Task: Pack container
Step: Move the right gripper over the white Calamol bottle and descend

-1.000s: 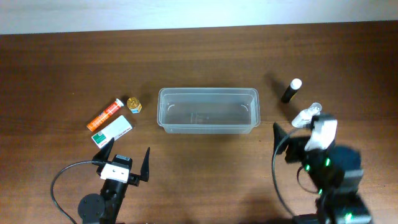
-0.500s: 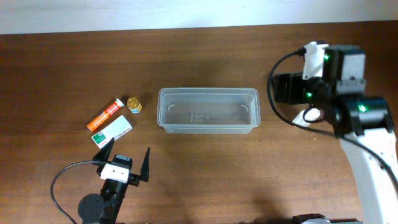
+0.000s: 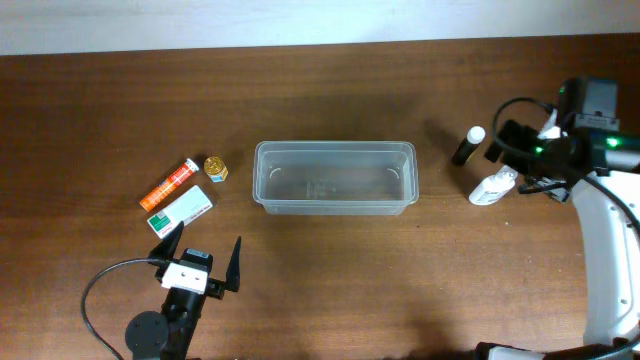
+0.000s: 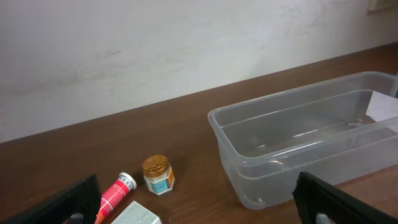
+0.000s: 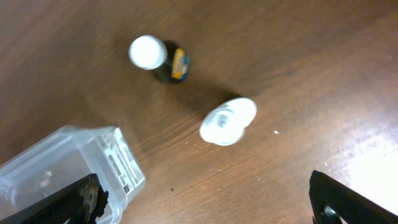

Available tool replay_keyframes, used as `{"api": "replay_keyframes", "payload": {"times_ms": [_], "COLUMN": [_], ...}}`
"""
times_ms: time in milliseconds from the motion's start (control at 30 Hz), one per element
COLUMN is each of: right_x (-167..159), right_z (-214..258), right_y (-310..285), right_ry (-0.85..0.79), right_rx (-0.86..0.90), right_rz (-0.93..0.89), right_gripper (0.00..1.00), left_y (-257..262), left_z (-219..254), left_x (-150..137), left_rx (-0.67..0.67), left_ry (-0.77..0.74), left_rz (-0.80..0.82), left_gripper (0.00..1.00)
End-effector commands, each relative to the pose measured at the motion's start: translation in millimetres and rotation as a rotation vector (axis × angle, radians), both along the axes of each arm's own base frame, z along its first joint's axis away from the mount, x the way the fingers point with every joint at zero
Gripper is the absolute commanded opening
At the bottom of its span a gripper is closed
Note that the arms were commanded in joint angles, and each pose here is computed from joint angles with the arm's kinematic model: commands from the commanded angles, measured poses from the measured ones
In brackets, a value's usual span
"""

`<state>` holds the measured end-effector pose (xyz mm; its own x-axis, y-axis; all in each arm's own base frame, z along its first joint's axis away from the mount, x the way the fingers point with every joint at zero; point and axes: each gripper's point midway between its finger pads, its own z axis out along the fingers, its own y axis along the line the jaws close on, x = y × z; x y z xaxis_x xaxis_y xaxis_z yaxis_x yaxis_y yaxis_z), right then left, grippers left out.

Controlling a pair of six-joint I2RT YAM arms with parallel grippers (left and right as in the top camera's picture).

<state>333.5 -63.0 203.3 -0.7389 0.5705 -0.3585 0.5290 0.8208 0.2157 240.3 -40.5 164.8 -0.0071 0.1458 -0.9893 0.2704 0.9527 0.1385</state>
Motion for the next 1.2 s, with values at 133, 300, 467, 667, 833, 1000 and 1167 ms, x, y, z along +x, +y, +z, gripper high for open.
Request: {"api": "replay_keyframes", "payload": {"times_ms": [133, 300, 467, 667, 833, 1000, 1167], "right_x": [-0.7, -1.2, -0.2, 4.1, 11.4, 17.6, 20.2], "right_z": [4.6, 2.1, -8.5, -32.8, -62.0, -85.4, -99.1], "right_y": [-9.2, -10.3, -12.1, -13.3, -15.1, -15.9, -16.7], "right_ry": [-0.008, -0.004, 0.011, 0.087, 0.163, 0.214, 0.244], "right_rx": [0.008, 0.043, 0.093, 0.102, 0.113, 0.121, 0.125], "right_rz": [-0.078, -0.164, -0.291, -0.302, -0.316, -0.32, -0.328], "right_gripper": [0.99, 0.95, 0.95, 0.94, 0.92, 0.89, 0.87], "left_y": [0.4, 0.5, 0.5, 0.5, 0.5, 0.4, 0.5], "left_z": [-1.0, -1.0, -1.0, -1.0, -1.0, -1.0, -1.0], "left_x": [-0.1, -0.1, -0.1, -0.1, -0.1, -0.1, -0.1], "left_rx": [-0.005, -0.005, -0.005, -0.005, -0.005, -0.005, -0.005], "left_ry": [0.004, 0.004, 0.004, 0.004, 0.004, 0.004, 0.004], "left_rz": [0.004, 0.004, 0.004, 0.004, 0.004, 0.004, 0.004], "left_gripper": [0.99, 0.99, 0.99, 0.99, 0.99, 0.99, 0.99]}}
